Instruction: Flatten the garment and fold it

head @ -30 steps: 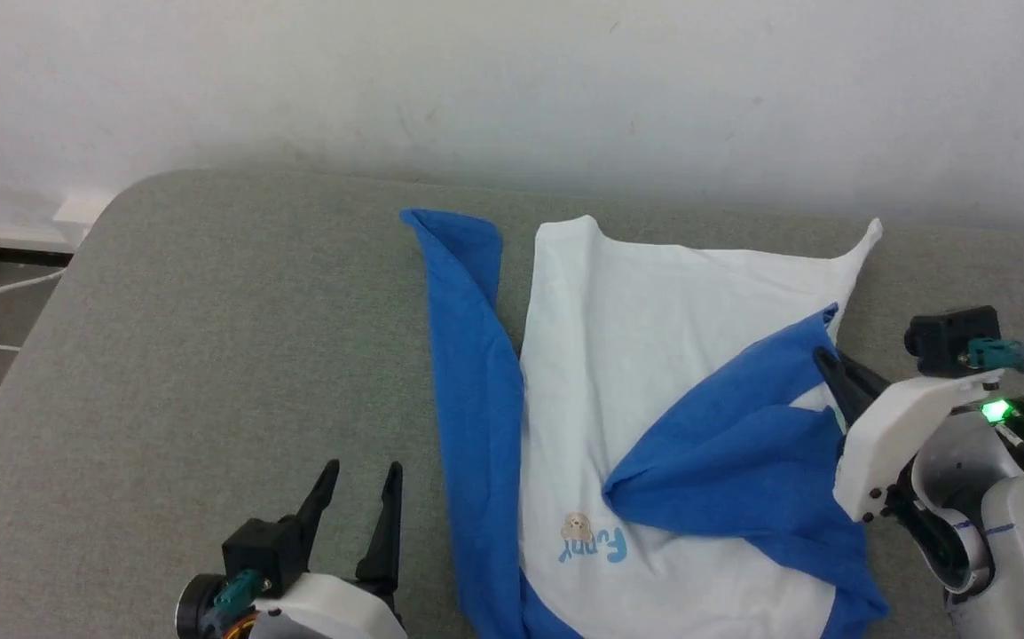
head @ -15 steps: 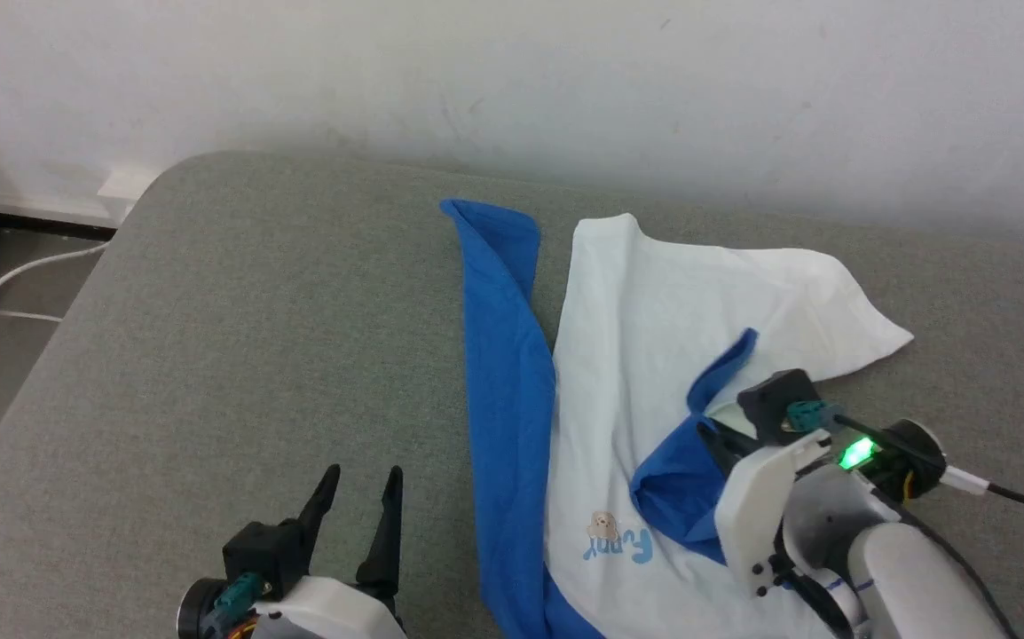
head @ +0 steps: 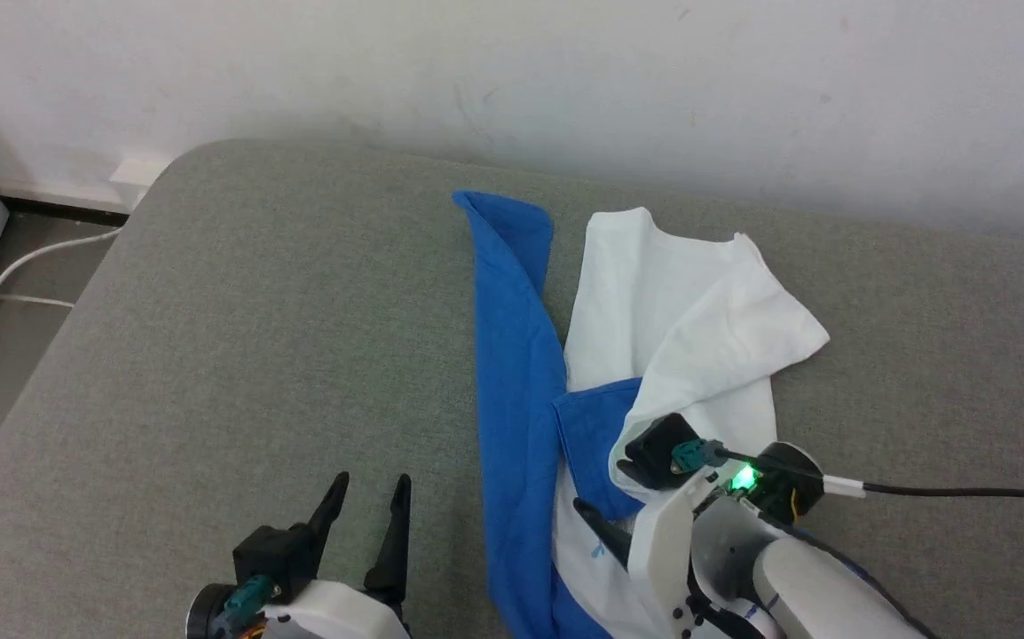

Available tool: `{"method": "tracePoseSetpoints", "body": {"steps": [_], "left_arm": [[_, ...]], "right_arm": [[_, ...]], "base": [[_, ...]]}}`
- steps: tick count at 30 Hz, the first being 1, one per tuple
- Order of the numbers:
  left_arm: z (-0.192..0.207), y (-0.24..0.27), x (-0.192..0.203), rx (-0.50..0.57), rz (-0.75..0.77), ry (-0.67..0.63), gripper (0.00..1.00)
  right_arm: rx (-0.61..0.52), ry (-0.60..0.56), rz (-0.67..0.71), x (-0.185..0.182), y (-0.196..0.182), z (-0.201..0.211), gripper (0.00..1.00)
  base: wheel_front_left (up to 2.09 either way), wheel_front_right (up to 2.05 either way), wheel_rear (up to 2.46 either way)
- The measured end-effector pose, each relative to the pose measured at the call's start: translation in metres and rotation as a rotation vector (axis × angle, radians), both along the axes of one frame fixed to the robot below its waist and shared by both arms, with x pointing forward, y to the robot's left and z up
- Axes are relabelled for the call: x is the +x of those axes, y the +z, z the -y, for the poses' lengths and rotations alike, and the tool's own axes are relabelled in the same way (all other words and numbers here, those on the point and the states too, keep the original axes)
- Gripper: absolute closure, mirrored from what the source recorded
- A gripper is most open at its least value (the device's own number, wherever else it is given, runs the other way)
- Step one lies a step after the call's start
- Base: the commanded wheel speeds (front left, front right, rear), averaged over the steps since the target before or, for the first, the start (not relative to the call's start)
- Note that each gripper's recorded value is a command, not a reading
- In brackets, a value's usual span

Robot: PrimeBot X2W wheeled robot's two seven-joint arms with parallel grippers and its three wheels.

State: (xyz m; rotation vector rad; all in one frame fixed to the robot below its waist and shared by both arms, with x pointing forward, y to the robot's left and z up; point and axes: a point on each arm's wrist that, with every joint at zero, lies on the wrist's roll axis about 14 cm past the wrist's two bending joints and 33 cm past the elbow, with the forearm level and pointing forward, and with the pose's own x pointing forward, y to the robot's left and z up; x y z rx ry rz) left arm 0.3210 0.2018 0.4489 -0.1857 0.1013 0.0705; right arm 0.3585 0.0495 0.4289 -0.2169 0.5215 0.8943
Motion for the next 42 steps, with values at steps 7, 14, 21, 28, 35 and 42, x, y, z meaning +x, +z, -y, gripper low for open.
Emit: {"method": "tracePoseSetpoints", "body": {"steps": [7,14,21,28,35,42], "left_arm": [[0.003,0.005,0.004,-0.001,0.017,-0.01,0.0],[0.006,0.032,0.017,-0.007,0.108,-0.024,0.0],[0.014,0.062,0.029,-0.006,0.204,-0.049,0.0],[0.019,0.087,0.039,0.008,0.283,-0.064,0.0],[0.026,0.086,0.045,0.014,0.28,-0.086,0.0],[0.035,0.071,0.055,0.013,0.236,-0.119,0.0]], "right_arm": [[0.072,-0.115,0.063,0.031,0.02,0.033,0.0],[0.204,-0.368,0.252,0.077,0.074,0.106,0.0],[0.285,-0.589,0.418,0.075,0.1,0.178,0.0],[0.354,-0.747,0.405,0.051,0.088,0.209,0.0],[0.326,-0.798,0.316,0.043,0.064,0.215,0.0],[0.195,-0.707,0.187,0.085,0.053,0.198,0.0]], "base": [[0.0,0.0,0.0],[0.0,0.0,0.0],[0.0,0.0,0.0],[0.0,0.0,0.0],[0.0,0.0,0.0],[0.0,0.0,0.0]]}}
